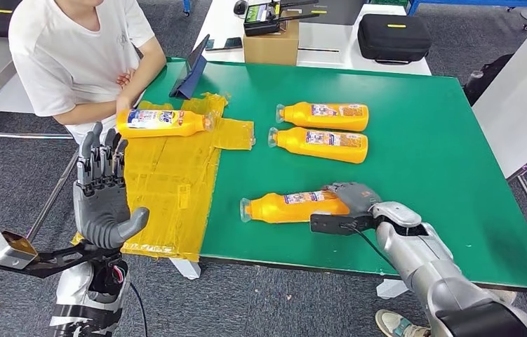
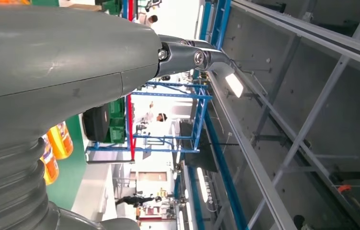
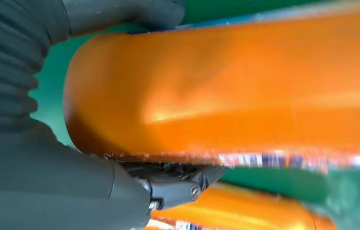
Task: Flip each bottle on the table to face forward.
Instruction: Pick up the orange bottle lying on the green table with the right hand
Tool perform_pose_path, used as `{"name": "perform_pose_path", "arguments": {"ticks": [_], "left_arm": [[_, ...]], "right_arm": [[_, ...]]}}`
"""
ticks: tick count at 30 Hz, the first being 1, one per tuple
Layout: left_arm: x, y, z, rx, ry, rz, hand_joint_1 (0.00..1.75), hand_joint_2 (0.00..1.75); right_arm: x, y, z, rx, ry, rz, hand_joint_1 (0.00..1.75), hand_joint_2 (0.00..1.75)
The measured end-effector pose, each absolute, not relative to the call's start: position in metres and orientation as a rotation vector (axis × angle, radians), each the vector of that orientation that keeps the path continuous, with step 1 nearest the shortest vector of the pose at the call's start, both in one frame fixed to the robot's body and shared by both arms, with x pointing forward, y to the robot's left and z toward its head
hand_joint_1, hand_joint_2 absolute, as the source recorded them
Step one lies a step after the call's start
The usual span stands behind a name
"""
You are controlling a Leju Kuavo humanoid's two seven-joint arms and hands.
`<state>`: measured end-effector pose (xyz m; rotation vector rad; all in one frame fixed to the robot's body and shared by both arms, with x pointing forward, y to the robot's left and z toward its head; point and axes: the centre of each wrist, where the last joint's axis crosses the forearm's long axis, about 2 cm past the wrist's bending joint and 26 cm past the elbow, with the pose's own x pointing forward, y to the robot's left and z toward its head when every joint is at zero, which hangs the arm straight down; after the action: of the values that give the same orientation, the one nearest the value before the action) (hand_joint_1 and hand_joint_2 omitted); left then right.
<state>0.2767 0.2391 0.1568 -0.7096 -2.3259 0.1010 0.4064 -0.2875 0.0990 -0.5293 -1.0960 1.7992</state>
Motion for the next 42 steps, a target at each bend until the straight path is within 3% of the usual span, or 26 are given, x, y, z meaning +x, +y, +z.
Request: {"name": "perform_pose_path", "arguments": {"ticks": [8,20,28,42], "left_arm": [[0.276,0.241,0.153,-0.701,-2.322,0.084,0.0,1.75],[0.259,0.239,0.135,-0.551,-2.212,0.036,0.0,1.75],[0.233,0.217,0.118,-0.52,-2.115,0.091,0.0,1.75],[0.216,0.191,0.112,-0.576,-2.053,0.078,0.0,1.75]], "right_arm": [[0.421,-0.276,0.117,-0.523,-0.979,1.864,1.75,1.75],[0.392,-0.287,0.085,-0.469,-1.31,1.663,1.75,1.75],[0.336,-0.252,0.065,-0.54,-1.708,1.261,1.75,1.75],[0.292,-0.22,0.091,-0.472,-2.071,0.739,1.75,1.75]]}}
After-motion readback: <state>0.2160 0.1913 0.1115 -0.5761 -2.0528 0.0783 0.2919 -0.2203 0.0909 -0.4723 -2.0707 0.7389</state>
